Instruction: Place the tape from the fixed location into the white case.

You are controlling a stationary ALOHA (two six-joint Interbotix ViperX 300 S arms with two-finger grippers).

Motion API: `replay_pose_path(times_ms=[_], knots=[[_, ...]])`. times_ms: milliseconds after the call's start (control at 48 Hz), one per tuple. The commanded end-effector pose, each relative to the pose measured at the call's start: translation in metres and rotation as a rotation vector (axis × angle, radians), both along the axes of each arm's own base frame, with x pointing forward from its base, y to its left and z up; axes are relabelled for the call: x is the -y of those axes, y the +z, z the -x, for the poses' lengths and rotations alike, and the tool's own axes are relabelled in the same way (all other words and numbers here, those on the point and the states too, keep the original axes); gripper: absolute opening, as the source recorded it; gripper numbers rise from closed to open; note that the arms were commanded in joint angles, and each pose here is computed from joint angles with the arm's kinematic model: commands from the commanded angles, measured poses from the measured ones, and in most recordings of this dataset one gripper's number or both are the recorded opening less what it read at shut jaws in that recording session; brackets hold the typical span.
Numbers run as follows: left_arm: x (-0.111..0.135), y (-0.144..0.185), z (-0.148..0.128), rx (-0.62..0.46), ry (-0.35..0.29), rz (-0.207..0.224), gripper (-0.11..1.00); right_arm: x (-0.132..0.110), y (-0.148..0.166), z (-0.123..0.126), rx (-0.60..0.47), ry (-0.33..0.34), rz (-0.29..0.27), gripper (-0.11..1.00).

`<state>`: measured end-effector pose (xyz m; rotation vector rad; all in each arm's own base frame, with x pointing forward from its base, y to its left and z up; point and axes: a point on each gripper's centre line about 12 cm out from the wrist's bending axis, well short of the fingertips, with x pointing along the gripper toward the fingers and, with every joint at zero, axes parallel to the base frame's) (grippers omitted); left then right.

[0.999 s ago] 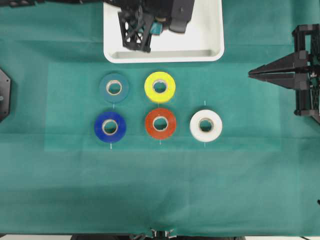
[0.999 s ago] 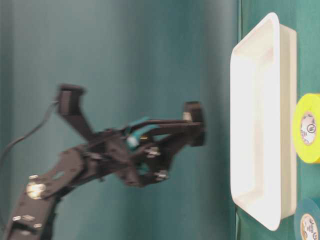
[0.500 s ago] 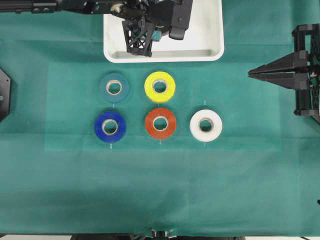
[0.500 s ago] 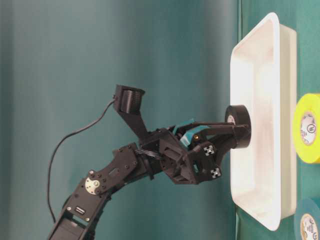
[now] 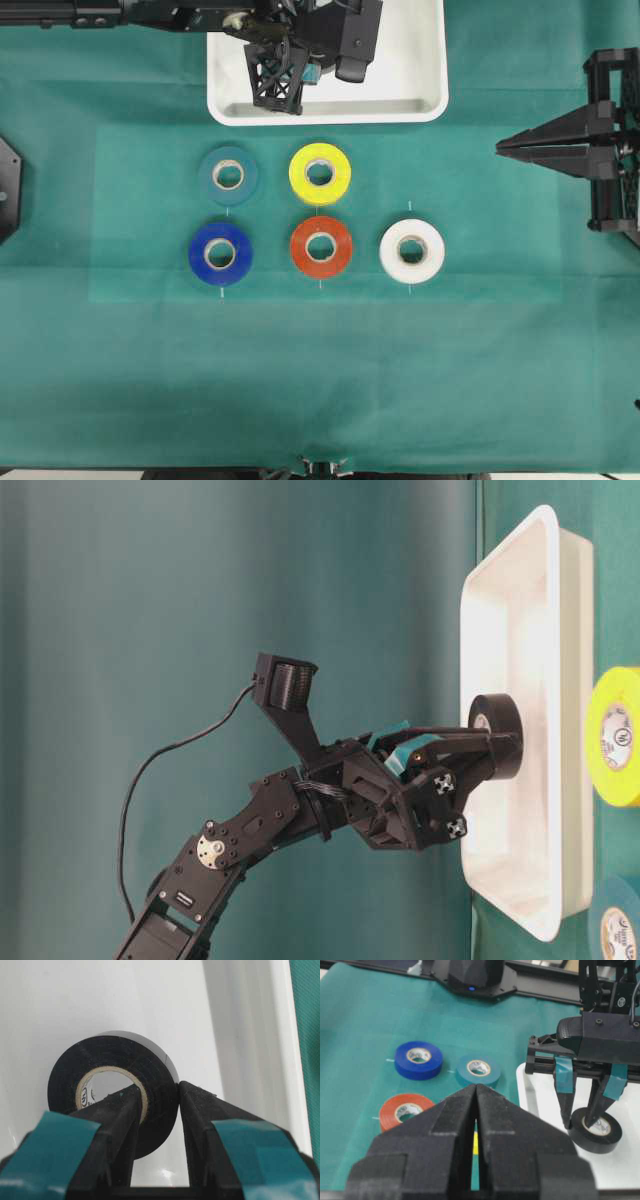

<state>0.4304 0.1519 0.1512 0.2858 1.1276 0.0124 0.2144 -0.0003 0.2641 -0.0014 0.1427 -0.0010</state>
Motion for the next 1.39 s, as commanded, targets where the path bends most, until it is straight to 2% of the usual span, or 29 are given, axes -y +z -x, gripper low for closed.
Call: replay_pose_path(times_ms=[0, 208, 250, 416, 479, 604, 895, 1187, 1374], knots=[[-0.003, 0.014, -0.003, 0.039, 0.002, -0.015, 0.23, 0.0, 0.006, -0.002, 0.017, -0.002, -0.001, 0.0], [-0.003, 0.016, -0.003, 0.045, 0.005, -0.016, 0.24, 0.0, 0.007, -0.002, 0.018, 0.0, -0.001, 0.0], [-0.003, 0.018, -0.003, 0.047, 0.003, -0.018, 0.33, 0.0, 0.007, -0.002, 0.018, -0.001, -0.003, 0.0], [-0.003, 0.022, -0.004, 0.059, 0.0, -0.022, 0.83, 0.0, 0.006, -0.002, 0.017, -0.001, -0.003, 0.0], [-0.004, 0.023, -0.004, 0.063, 0.001, -0.025, 0.93, 0.0, 0.007, -0.002, 0.018, -0.002, -0.003, 0.0], [-0.004, 0.024, -0.004, 0.066, 0.002, -0.025, 0.84, 0.0, 0.007, -0.002, 0.018, 0.0, -0.001, 0.0], [-0.001, 0.05, 0.003, 0.092, 0.003, -0.034, 0.84, 0.0, 0.007, -0.003, 0.018, -0.002, -0.003, 0.0], [0.008, 0.076, 0.015, 0.051, -0.005, -0.017, 0.84, 0.0, 0.008, -0.002, 0.021, -0.001, -0.003, 0.0], [0.014, 0.096, 0.013, 0.07, -0.018, -0.023, 0.84, 0.0, 0.007, -0.002, 0.02, -0.002, -0.003, 0.0]])
